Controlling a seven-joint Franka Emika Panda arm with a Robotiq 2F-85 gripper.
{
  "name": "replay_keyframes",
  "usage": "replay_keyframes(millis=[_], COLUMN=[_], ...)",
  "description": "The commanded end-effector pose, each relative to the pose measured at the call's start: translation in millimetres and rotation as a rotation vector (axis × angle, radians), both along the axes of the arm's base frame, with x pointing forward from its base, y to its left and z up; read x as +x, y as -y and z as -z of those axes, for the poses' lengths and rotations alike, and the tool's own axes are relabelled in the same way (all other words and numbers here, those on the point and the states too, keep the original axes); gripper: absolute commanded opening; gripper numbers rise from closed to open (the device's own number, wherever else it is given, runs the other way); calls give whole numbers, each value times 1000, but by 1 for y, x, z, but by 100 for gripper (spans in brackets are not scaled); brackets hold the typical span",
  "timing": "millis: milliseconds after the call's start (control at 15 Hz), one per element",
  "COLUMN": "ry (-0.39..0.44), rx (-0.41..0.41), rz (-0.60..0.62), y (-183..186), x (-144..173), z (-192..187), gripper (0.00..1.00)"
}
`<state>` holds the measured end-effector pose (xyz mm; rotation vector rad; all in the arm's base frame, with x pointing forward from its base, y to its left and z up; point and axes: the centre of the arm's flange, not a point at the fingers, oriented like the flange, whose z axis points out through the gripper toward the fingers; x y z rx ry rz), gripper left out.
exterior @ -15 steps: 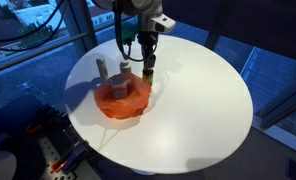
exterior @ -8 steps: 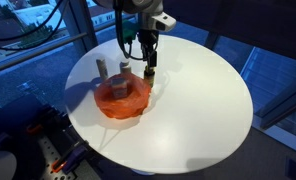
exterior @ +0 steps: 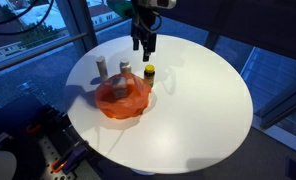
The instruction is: Put the brown bottle on the table
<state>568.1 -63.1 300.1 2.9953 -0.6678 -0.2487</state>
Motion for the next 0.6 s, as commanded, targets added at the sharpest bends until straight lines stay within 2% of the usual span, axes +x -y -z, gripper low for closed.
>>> replay_keyframes(millis=[0,400,467,533], ry=[-44,-46,-40,-40], rx=[23,50,48,50], rz=[-140,-230,-201,-204], y=[0,-7,-10,-10], x=[-11,-22,-19,-20], z=[-41,-80,-63,-68], gripper=[100,100,100,100])
